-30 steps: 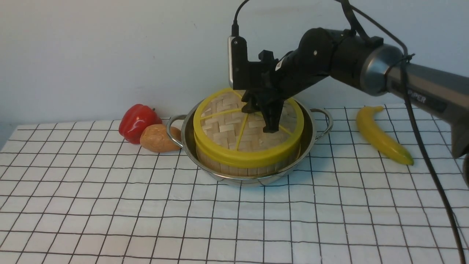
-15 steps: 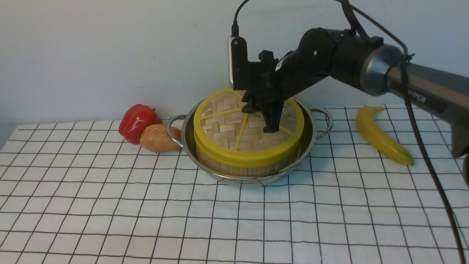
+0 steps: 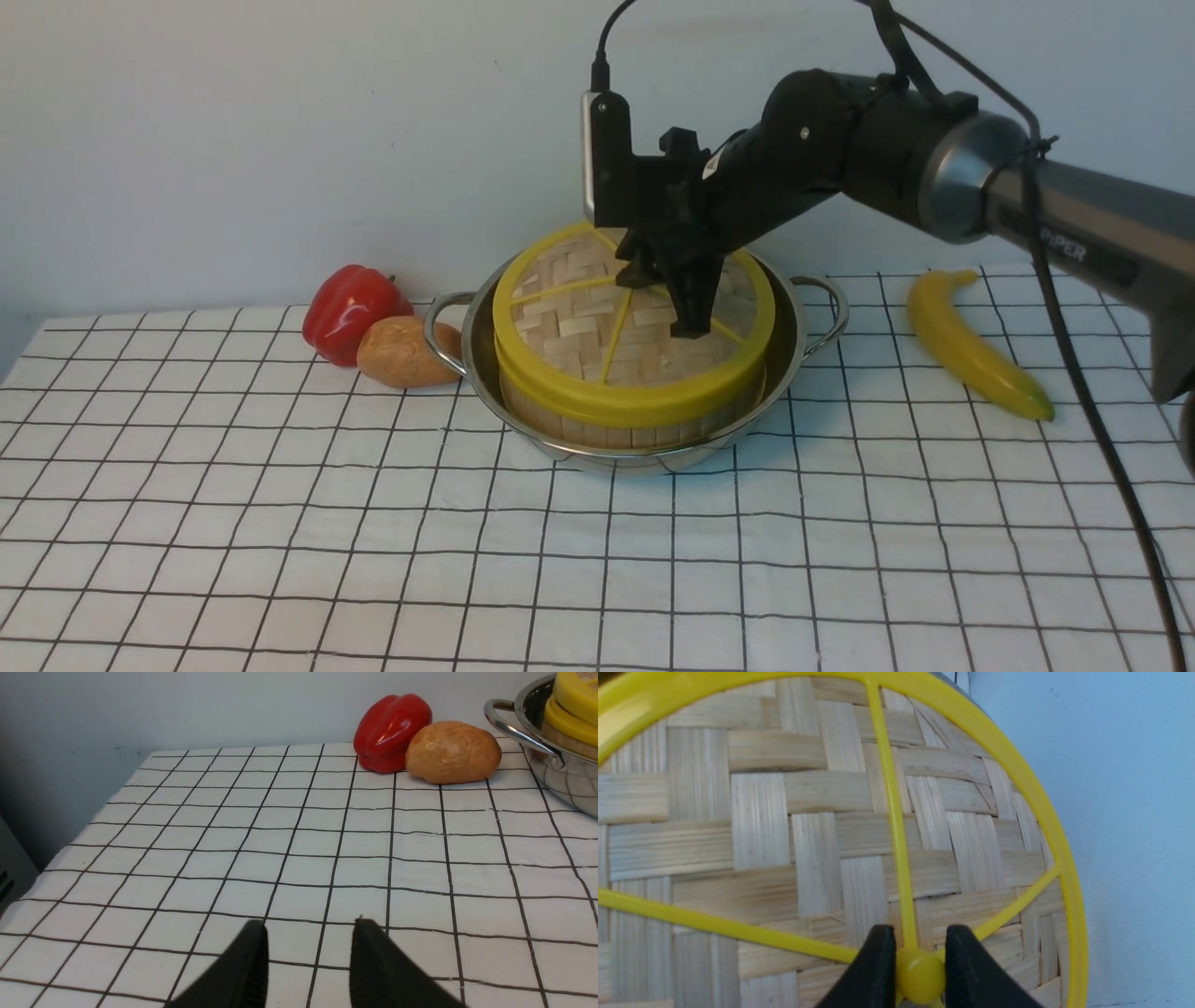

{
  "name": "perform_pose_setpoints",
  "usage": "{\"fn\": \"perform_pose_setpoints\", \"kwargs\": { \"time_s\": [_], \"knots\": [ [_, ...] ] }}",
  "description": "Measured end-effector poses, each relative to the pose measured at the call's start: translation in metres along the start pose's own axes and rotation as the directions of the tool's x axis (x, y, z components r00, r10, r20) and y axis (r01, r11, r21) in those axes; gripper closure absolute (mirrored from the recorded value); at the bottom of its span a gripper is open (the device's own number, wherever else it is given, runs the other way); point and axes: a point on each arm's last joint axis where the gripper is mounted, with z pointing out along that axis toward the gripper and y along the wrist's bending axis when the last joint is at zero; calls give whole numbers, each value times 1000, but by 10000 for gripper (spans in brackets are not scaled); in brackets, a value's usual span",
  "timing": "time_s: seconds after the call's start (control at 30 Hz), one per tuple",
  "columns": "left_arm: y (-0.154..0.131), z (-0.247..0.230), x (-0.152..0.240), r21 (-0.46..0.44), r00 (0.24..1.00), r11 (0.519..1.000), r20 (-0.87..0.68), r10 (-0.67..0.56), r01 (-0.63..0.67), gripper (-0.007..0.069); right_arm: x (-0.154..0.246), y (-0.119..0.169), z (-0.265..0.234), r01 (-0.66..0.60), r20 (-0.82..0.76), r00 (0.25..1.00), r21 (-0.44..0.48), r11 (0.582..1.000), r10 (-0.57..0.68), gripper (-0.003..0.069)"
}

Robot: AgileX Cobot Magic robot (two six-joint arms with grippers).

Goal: Place the steamer in the pot on the white tablecloth, and put the lid on the steamer.
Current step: 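Place the bamboo steamer lid onto the steamer basket in the pot with the right gripper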

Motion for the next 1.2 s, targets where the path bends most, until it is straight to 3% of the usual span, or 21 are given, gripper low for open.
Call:
{"fn": "perform_pose_setpoints", "kwargs": {
  "time_s": [0.47, 0.63, 0.73, 0.87, 1.07, 1.2],
  "knots": [
    [0, 0, 0, 0, 1000, 1000, 0, 0, 0, 382, 2, -1, 0, 19, -26, 999, 7, 1000, -19, 511],
    [0, 0, 0, 0, 1000, 1000, 0, 0, 0, 382, 4, -2, 0, 43, -46, 998, 16, 999, -42, 403],
    [0, 0, 0, 0, 1000, 1000, 0, 0, 0, 382, 4, -3, 0, 50, -47, 998, 28, 998, -48, 286],
    [0, 0, 0, 0, 1000, 1000, 0, 0, 0, 382, 4, -4, 0, 53, -47, 998, 38, 998, -51, 221],
    [0, 0, 0, 0, 1000, 1000, 0, 0, 0, 382, 5, -5, -1, 63, -58, 996, 42, 997, -60, 228],
    [0, 0, 0, 0, 1000, 1000, 0, 0, 0, 382, 8, -6, -2, 59, -91, 994, 51, 997, -54, 271]
  ]
}}
